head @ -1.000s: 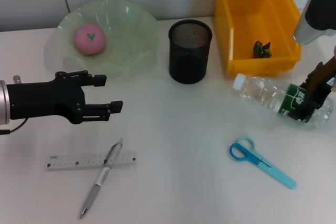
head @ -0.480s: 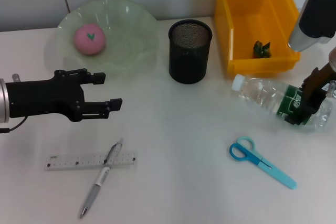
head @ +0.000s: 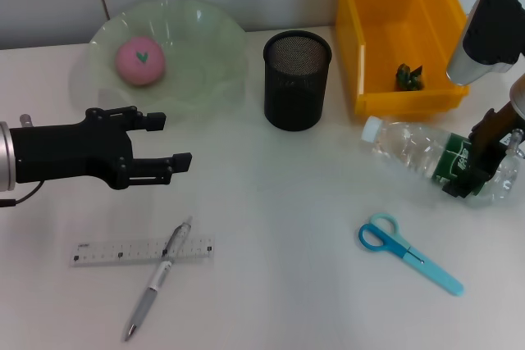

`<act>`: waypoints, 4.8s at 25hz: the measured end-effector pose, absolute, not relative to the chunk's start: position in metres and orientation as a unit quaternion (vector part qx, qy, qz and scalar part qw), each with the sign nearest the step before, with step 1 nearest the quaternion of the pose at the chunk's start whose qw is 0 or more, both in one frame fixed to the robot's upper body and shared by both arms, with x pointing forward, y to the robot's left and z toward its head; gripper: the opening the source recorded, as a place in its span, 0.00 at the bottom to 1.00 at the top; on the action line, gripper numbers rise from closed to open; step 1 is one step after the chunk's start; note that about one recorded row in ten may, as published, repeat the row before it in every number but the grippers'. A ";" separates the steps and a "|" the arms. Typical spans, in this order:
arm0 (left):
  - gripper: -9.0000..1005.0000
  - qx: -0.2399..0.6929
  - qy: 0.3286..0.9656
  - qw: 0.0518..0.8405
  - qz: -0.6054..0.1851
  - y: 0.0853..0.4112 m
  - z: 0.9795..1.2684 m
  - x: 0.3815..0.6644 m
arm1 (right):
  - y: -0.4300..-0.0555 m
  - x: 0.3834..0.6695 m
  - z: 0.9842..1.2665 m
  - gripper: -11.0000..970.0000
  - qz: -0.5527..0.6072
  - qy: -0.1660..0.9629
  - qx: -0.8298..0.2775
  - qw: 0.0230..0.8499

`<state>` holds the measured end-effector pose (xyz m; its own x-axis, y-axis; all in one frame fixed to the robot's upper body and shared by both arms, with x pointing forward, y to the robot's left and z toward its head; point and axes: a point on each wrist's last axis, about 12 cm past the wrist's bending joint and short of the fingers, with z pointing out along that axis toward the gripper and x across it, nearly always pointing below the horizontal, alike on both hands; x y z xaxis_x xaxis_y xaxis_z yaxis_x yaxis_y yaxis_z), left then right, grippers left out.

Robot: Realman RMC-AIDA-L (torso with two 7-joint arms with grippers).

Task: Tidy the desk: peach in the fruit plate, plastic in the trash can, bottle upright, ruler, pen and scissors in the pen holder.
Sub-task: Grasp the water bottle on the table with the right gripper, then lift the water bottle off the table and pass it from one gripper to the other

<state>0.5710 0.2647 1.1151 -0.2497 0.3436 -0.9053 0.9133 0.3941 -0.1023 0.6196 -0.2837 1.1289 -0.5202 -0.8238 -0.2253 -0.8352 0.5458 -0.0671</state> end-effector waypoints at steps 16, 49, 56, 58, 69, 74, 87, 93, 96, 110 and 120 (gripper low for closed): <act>0.81 0.438 0.716 0.429 -0.335 0.265 1.116 0.571 | -0.283 0.619 1.130 0.81 0.024 0.867 -0.479 0.138; 0.81 0.314 0.638 0.512 -0.482 0.272 1.130 0.552 | -0.286 0.567 1.161 0.80 0.341 0.684 -0.454 0.458; 0.81 0.294 0.594 0.530 -0.529 0.260 1.133 0.547 | -0.261 0.564 1.142 0.80 0.395 0.646 -0.455 0.469; 0.81 0.290 0.587 0.533 -0.536 0.257 1.131 0.547 | -0.256 0.563 1.139 0.80 0.408 0.634 -0.451 0.477; 0.81 0.286 0.561 0.551 -0.548 0.247 1.128 0.545 | -0.231 0.560 1.131 0.80 0.453 0.597 -0.449 0.486; 0.81 0.290 0.543 0.555 -0.560 0.244 1.131 0.544 | -0.224 0.562 1.130 0.80 0.457 0.592 -0.456 0.483; 0.81 0.305 0.531 0.554 -0.564 0.237 1.135 0.546 | -0.210 0.563 1.126 0.80 0.476 0.582 -0.457 0.475; 0.81 0.305 0.530 0.553 -0.566 0.235 1.134 0.546 | -0.207 0.563 1.123 0.80 0.480 0.584 -0.457 0.468; 0.81 0.305 0.529 0.553 -0.567 0.235 1.133 0.546 | -0.205 0.563 1.121 0.80 0.478 0.588 -0.459 0.464; 0.81 0.314 0.527 0.545 -0.572 0.232 1.132 0.543 | -0.203 0.562 1.119 0.80 0.478 0.590 -0.461 0.459; 0.81 0.319 0.525 0.544 -0.571 0.231 1.133 0.544 | -0.201 0.562 1.119 0.80 0.480 0.590 -0.465 0.454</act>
